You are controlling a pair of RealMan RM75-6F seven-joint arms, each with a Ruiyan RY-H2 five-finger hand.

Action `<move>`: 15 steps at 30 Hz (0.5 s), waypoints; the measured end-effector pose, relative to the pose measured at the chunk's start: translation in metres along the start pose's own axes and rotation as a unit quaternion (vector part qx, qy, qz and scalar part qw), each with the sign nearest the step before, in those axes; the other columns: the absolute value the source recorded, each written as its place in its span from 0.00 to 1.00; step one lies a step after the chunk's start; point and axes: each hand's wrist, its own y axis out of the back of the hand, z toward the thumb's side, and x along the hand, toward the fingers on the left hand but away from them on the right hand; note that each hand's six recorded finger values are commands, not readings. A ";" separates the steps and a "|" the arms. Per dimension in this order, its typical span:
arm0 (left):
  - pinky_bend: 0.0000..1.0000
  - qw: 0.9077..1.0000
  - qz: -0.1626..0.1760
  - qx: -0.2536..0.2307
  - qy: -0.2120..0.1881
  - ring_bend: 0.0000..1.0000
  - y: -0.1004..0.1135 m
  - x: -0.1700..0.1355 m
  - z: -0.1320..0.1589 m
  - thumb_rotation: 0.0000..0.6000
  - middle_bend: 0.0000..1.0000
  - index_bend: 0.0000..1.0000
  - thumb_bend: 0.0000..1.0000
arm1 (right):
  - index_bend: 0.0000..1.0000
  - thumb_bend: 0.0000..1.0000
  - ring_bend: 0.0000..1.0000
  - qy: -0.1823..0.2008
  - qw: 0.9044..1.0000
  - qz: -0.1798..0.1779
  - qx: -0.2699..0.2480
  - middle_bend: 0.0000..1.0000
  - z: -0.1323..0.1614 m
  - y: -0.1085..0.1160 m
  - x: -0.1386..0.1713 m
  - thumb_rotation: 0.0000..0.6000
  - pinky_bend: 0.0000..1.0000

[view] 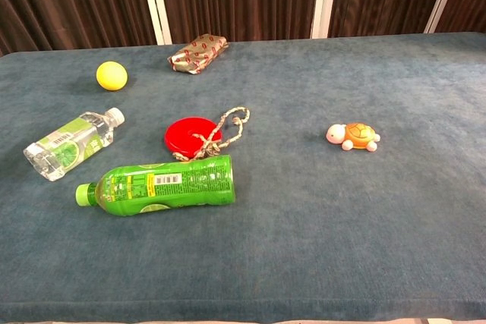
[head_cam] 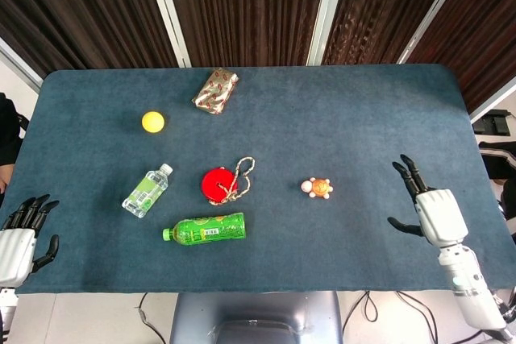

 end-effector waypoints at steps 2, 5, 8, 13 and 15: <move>0.23 1.000 -0.001 -0.001 0.002 0.10 0.000 0.000 0.000 1.00 0.10 0.18 0.49 | 0.36 0.20 0.98 0.020 1.000 -0.001 -0.006 0.31 0.011 -0.003 -0.015 1.00 1.00; 0.23 1.000 -0.002 -0.001 0.005 0.10 0.000 -0.002 -0.002 1.00 0.10 0.19 0.49 | 0.42 0.30 1.00 0.043 0.999 0.006 -0.020 0.37 0.026 -0.009 -0.034 1.00 1.00; 0.23 1.000 -0.002 -0.004 0.005 0.10 0.001 -0.002 -0.002 1.00 0.10 0.20 0.49 | 0.45 0.33 1.00 0.049 0.998 0.026 -0.034 0.38 0.035 -0.019 -0.047 1.00 1.00; 0.23 1.000 0.000 -0.008 0.006 0.10 0.002 -0.003 -0.004 1.00 0.10 0.21 0.49 | 0.46 0.33 1.00 0.040 0.997 0.053 -0.043 0.38 0.044 -0.039 -0.073 1.00 1.00; 0.23 1.000 0.000 -0.009 0.007 0.10 0.003 -0.003 -0.005 1.00 0.10 0.21 0.49 | 0.45 0.33 1.00 0.032 0.997 0.063 -0.044 0.38 0.045 -0.047 -0.079 1.00 1.00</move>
